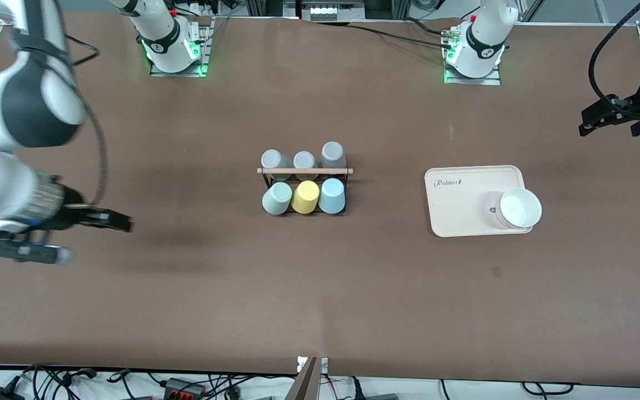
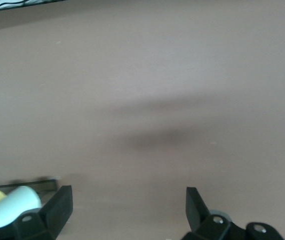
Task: Hang scattered cups on rack with three cups
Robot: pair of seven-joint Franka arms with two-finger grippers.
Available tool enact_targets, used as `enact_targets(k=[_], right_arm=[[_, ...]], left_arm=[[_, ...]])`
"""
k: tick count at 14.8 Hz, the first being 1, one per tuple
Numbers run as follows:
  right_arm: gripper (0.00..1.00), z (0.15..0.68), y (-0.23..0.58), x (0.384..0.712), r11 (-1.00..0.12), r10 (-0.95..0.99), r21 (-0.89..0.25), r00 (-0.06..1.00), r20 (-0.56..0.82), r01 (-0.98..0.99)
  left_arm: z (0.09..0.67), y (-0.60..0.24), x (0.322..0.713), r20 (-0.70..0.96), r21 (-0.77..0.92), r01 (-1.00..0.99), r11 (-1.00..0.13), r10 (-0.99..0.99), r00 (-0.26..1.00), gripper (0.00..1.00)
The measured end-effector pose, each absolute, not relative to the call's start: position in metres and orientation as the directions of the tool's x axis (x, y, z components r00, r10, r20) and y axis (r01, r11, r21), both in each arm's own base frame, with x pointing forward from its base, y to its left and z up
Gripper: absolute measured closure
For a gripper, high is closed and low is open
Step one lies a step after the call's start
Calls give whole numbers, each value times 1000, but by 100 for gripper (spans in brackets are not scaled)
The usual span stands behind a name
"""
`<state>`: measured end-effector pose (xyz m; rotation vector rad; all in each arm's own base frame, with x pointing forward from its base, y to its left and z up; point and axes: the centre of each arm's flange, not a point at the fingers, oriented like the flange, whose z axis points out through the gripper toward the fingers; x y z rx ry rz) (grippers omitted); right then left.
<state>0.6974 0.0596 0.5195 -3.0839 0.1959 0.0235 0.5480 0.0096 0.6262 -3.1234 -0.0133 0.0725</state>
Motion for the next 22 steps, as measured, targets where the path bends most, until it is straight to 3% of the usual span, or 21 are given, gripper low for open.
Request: enact_targets(k=[4, 12, 22], right_arm=[[0, 545, 10, 689, -995, -93, -26, 996, 6, -93], [0, 574, -5, 676, -998, -53, 14, 996, 75, -54], [0, 578, -21, 630, -998, -40, 34, 996, 79, -43]], left_arm=[[626, 22, 548, -46, -15, 31, -999, 32, 998, 0], [623, 22, 555, -48, -15, 32, -999, 32, 998, 0], [625, 22, 556, -43, -15, 31, -999, 32, 999, 0]])
